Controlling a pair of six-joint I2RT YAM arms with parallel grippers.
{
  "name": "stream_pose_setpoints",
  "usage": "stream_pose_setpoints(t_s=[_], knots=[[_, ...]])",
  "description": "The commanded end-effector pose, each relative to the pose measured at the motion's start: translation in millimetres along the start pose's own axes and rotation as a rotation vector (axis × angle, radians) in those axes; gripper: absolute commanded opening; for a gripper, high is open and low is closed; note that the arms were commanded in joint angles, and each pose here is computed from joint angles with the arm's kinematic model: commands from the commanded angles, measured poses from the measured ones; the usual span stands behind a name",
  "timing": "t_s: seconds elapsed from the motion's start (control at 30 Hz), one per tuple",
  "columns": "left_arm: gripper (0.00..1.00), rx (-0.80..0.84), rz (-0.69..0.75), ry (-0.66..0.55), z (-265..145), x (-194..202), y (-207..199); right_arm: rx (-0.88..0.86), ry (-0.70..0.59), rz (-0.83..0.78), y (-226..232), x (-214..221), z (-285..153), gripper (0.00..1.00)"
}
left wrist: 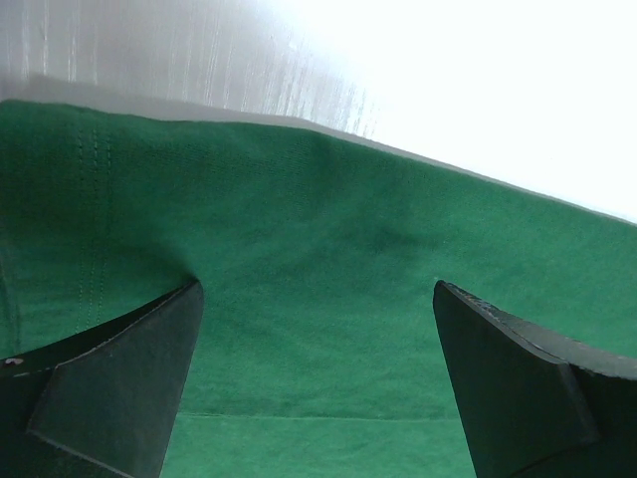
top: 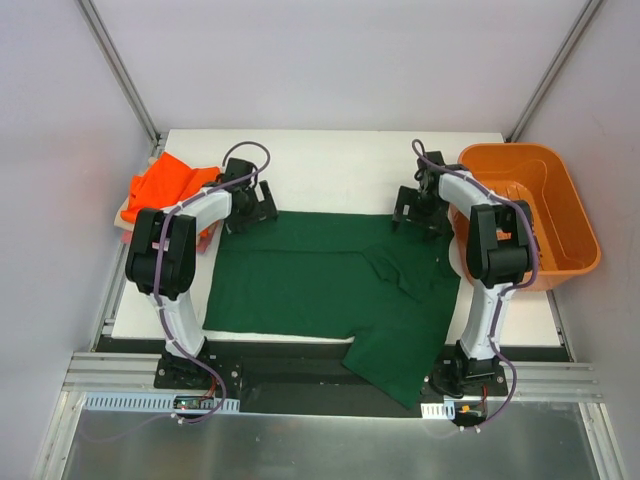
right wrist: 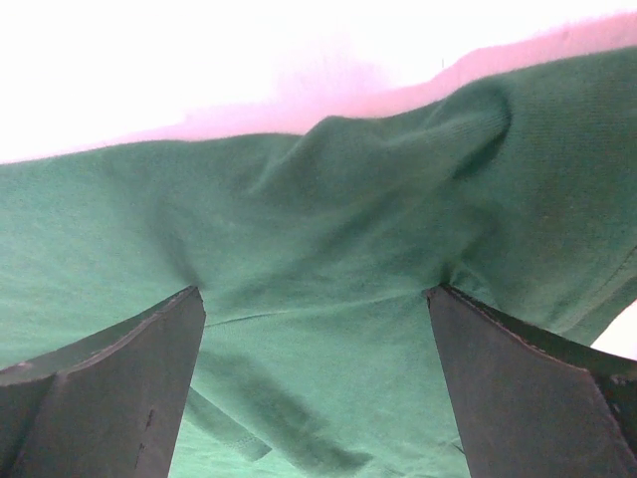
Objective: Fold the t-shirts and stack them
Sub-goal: Fold the flattened tshirt in 1/3 of the way
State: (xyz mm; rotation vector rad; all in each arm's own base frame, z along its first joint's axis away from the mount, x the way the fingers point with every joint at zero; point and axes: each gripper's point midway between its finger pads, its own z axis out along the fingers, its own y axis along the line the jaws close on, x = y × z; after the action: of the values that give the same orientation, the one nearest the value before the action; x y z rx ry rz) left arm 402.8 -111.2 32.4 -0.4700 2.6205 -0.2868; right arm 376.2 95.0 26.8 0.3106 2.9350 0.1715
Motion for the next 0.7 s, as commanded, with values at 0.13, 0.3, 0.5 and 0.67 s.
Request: stream_pose_setpoints(t_s=[0.13,0.3,0.5,0.67], knots=[[0.99,-0.049,-0.033,-0.025,12,-26,0,0.010,-0.029,-0.034,-4,-53,2,0.96],[0.99,-0.039,-0.030,-0.042,14,-43,-9,0.012,-0.072,-0.147,-2,-88,-3,0.96],[0.99,0.045,-0.009,-0.121,-17,-80,-40,-0.019,-0.210,-0.274,22,-108,-61,0.96],[0.99,0.079,0.047,-0.151,-56,-56,-51,0.001,-0.237,-0.498,41,-44,-85,0.96]])
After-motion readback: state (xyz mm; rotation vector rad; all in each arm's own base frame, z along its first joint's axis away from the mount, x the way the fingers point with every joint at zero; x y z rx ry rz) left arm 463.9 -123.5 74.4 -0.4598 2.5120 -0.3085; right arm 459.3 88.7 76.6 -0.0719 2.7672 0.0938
